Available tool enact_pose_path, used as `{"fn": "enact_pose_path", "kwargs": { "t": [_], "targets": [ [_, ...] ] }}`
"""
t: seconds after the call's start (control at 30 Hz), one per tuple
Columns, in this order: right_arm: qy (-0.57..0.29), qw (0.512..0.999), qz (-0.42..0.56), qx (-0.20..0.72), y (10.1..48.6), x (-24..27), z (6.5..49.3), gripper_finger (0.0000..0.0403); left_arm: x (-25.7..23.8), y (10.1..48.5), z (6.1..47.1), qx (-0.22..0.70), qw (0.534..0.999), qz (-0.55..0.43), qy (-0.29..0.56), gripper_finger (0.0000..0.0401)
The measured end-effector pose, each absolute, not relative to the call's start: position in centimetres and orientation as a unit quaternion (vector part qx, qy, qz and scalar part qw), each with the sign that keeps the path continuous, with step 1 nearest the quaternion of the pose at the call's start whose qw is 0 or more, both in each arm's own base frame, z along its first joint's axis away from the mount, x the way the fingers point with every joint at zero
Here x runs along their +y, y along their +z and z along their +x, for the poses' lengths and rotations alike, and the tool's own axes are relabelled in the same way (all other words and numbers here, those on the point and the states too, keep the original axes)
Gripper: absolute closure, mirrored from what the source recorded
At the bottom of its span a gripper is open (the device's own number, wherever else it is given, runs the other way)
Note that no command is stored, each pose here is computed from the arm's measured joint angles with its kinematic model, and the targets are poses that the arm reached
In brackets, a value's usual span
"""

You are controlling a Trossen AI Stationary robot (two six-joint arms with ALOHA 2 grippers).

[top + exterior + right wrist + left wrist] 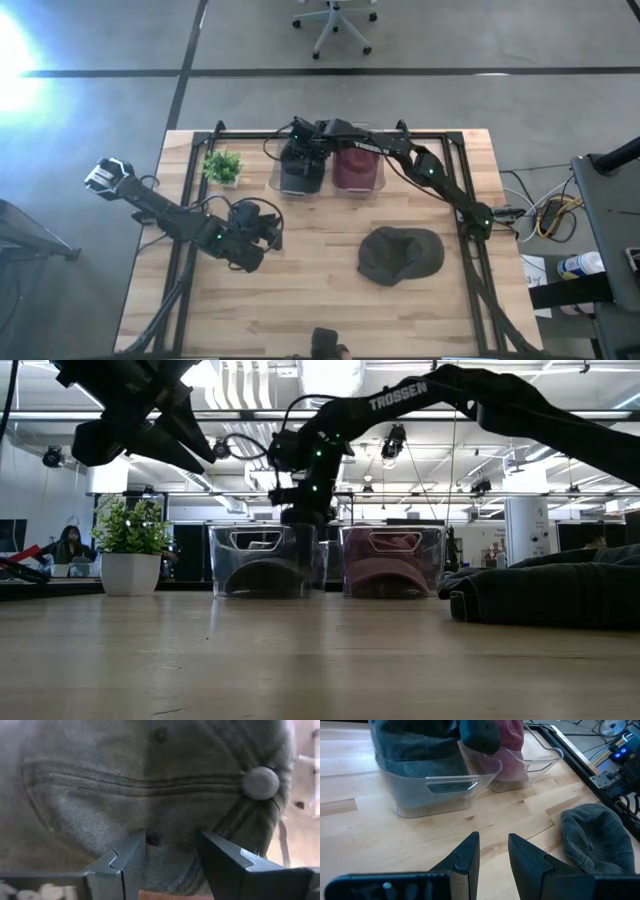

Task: Pick & Place hat
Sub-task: Put the left black cap into the left transparent bin, then put the black cap into the left transparent bin

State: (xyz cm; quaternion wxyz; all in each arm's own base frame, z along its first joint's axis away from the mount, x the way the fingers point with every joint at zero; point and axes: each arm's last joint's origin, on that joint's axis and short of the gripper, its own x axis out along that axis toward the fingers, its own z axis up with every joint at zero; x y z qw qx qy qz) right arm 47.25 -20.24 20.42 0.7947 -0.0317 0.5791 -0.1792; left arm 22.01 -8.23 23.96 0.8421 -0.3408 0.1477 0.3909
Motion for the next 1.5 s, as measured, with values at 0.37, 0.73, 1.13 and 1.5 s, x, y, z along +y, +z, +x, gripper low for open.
{"fn": "enact_pose_path", "kwargs": {
  "t": [0.37, 0.73, 1.13, 1.5],
  "targets": [
    [-0.212, 0.831, -0.059, 0.51, 29.1, -19.2, 44.8, 0.0227, -8.1, 24.0, 22.1, 0.148, 0.842, -0.34, 0.392, 0.0304],
    [-0.195, 0.802, 0.058, 0.561, 34.3, -12.1, 39.2, 0.0227, -6.9, 25.7, 24.2, 0.176, 0.894, -0.289, 0.293, 0.0304],
    [-0.265, 0.724, 0.163, 0.615, 29.9, -1.2, 28.7, 0.0227, -5.2, 26.5, 25.9, 0.209, 0.93, -0.254, 0.166, 0.0304],
    [-0.316, 0.609, 0.288, 0.668, 24.3, 1.8, 20.4, 0.0227, -5.4, 24.4, 29.6, 0.224, 0.929, -0.286, 0.069, 0.0305]
  ]
}}
